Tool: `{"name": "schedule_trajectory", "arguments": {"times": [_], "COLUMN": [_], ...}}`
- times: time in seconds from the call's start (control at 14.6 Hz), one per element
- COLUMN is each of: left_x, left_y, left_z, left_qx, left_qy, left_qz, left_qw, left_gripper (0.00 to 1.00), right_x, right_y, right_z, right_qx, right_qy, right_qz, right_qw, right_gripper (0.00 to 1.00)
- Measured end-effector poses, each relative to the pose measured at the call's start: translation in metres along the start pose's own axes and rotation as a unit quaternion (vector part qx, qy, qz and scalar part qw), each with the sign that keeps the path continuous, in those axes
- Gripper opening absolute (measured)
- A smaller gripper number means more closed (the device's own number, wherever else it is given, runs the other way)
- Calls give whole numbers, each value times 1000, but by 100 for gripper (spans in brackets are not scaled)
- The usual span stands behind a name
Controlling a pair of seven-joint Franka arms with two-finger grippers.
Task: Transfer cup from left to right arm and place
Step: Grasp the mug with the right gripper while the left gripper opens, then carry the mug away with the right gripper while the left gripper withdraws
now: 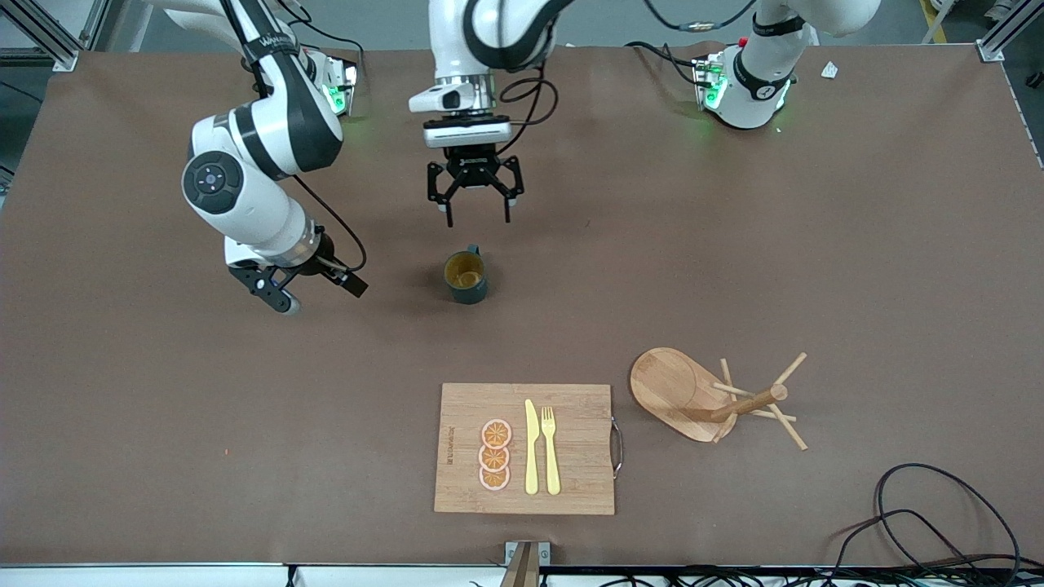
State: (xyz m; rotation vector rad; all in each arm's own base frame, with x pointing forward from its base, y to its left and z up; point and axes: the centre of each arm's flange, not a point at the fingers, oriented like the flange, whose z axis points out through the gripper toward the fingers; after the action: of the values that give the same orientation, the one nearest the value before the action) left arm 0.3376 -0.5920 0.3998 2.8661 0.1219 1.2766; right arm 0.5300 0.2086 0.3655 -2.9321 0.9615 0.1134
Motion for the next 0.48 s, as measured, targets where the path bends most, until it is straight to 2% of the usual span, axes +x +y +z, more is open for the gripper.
{"name": "schedule_trajectory", "arguments": {"times": [0.21, 0.48], "left_x": [45, 121], "left_y": [-29, -79], "left_z": [17, 52], "left_qx": [4, 2], "left_qy": [-45, -122], "left_qz": [15, 39], "left_qw": [999, 992], "left_gripper": [100, 100], "right_x": [-31, -69], "right_y": [-16, -34], "right_z": [12, 26], "right_qx": [7, 5], "right_qy": [5, 6], "right_qz": [-28, -50], "right_qw": [1000, 999], "right_gripper": [100, 100]}}
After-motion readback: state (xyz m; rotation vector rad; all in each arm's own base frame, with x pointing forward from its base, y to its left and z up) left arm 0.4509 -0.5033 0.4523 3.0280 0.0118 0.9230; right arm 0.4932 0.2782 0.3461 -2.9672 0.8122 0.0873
